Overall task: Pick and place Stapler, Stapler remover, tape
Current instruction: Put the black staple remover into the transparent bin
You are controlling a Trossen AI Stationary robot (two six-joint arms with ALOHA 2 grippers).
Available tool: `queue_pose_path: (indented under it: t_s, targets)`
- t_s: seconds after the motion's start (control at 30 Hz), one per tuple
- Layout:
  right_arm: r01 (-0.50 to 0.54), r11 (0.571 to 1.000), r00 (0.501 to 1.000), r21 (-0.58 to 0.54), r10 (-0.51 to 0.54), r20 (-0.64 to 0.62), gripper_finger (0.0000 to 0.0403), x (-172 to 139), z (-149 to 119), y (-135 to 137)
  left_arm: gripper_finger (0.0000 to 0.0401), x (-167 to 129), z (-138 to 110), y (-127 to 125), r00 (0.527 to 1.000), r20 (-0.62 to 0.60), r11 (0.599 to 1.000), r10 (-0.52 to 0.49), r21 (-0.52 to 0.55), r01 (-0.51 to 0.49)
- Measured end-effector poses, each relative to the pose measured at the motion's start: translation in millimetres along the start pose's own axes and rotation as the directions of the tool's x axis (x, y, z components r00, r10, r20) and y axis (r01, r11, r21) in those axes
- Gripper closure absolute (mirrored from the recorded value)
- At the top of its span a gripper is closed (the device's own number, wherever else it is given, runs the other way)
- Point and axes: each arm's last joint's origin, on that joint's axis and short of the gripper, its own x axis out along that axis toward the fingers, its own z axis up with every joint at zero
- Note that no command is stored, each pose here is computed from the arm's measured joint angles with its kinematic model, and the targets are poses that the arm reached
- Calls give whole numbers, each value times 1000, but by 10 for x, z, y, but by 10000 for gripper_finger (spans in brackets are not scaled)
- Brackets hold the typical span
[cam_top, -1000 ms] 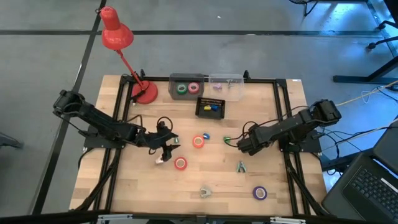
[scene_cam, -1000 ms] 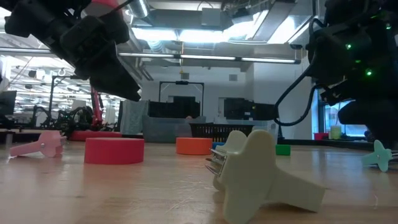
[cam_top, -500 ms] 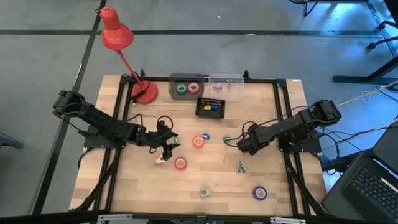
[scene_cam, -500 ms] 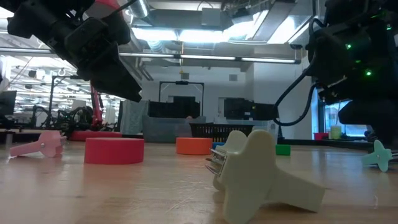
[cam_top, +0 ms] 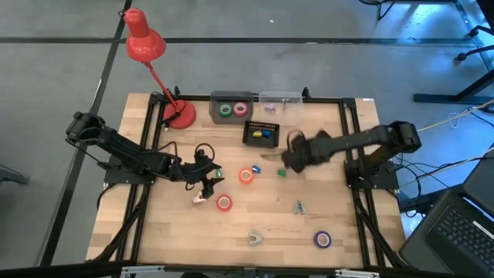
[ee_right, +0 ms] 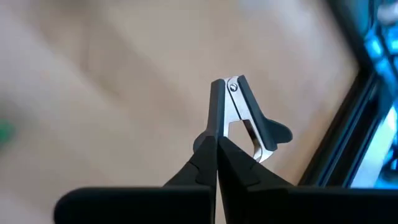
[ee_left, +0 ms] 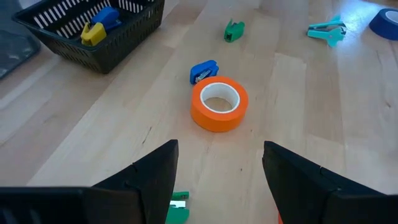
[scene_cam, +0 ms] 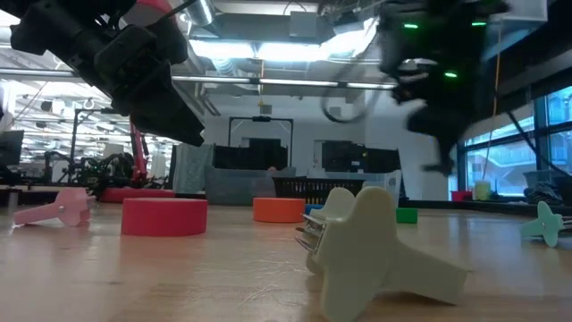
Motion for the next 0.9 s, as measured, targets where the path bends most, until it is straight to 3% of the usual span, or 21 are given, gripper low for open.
queue_pose_path:
  t_s: [0.2, 0.37, 0.53, 0.9]
  targets:
    - [-111, 988, 983, -110, 125, 132, 402, -14, 782, -367, 177, 1, 8, 2, 1000, 14, 1000, 15, -17, -14]
    - [-242, 958, 934, -152, 273, 230, 402, 69, 1202, -711, 177, 1, 9, 3, 1000, 16, 1000, 18, -19, -18]
    - [-342, 925, 882, -168, 377, 282, 403, 287, 1389, -937, 177, 0, 10, 6, 999, 21, 999, 28, -20, -27]
    - [-310, 920, 922, -239, 352, 159, 403, 1018, 1537, -848, 176, 0, 25, 1, 999, 38, 999, 30, -30, -29]
